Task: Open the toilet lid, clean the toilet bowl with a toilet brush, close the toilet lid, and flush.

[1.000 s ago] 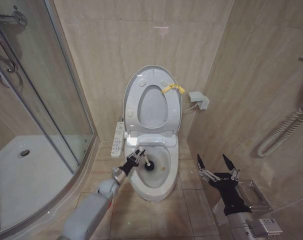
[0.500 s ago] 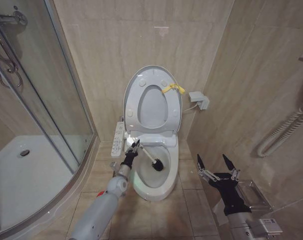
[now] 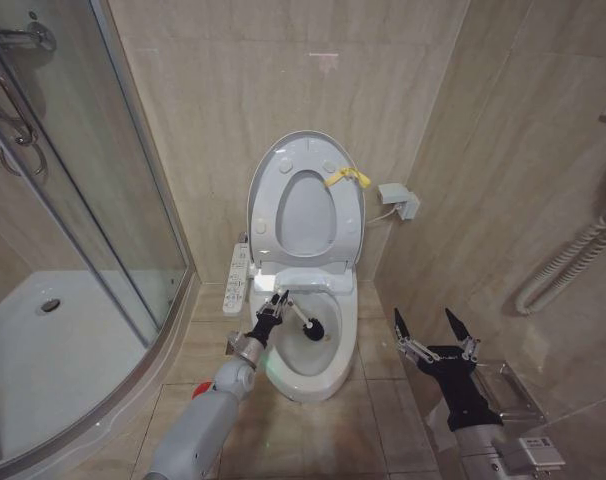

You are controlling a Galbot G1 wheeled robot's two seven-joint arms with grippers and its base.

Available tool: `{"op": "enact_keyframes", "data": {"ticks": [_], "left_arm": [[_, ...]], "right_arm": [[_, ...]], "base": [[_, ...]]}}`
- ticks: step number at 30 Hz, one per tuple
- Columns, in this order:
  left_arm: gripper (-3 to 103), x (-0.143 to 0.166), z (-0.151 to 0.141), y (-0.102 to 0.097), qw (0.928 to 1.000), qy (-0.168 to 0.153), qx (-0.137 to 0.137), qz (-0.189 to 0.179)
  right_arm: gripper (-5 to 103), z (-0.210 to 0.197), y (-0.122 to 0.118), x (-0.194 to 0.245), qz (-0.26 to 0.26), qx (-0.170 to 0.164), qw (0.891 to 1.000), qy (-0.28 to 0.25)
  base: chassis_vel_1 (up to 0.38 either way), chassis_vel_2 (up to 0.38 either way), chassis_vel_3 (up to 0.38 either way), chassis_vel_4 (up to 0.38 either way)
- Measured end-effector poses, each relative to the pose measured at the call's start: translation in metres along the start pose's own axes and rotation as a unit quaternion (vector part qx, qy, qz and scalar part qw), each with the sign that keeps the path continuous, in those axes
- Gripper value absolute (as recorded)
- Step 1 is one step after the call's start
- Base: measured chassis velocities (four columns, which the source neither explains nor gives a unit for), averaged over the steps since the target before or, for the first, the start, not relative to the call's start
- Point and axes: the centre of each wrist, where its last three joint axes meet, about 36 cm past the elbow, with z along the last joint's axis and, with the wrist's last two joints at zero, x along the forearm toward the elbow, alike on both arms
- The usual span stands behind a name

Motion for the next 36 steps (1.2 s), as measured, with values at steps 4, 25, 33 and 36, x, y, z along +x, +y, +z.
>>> {"op": "enact_keyframes", "data": {"ticks": [4,25,33,36], "left_arm": [[22,-0.018,-0.003,-0.022,0.9976,-0.022,0.064,-0.012],[19,-0.012,0.009,-0.020,0.9994,-0.020,0.015,0.026],[19,-0.032,-0.001,-0.044,0.9917,-0.060,0.113,-0.002],[19,-0.023,0.004,-0.029,0.9966,-0.042,0.071,0.010]], "right_arm": [[100,0.000,0.000,0.000,0.000,0.000,1.000,0.000],[100,0.000,0.000,0.000,0.000,0.000,1.000,0.000],[100,0.000,0.000,0.000,0.000,0.000,1.000,0.000],[100,0.000,0.000,0.000,0.000,0.000,1.000,0.000]], "base": [[0.000,0.000,0.000,0.000],[0.000,0.000,0.000,0.000],[0.000,0.000,0.000,0.000],[0.000,0.000,0.000,0.000]]}}
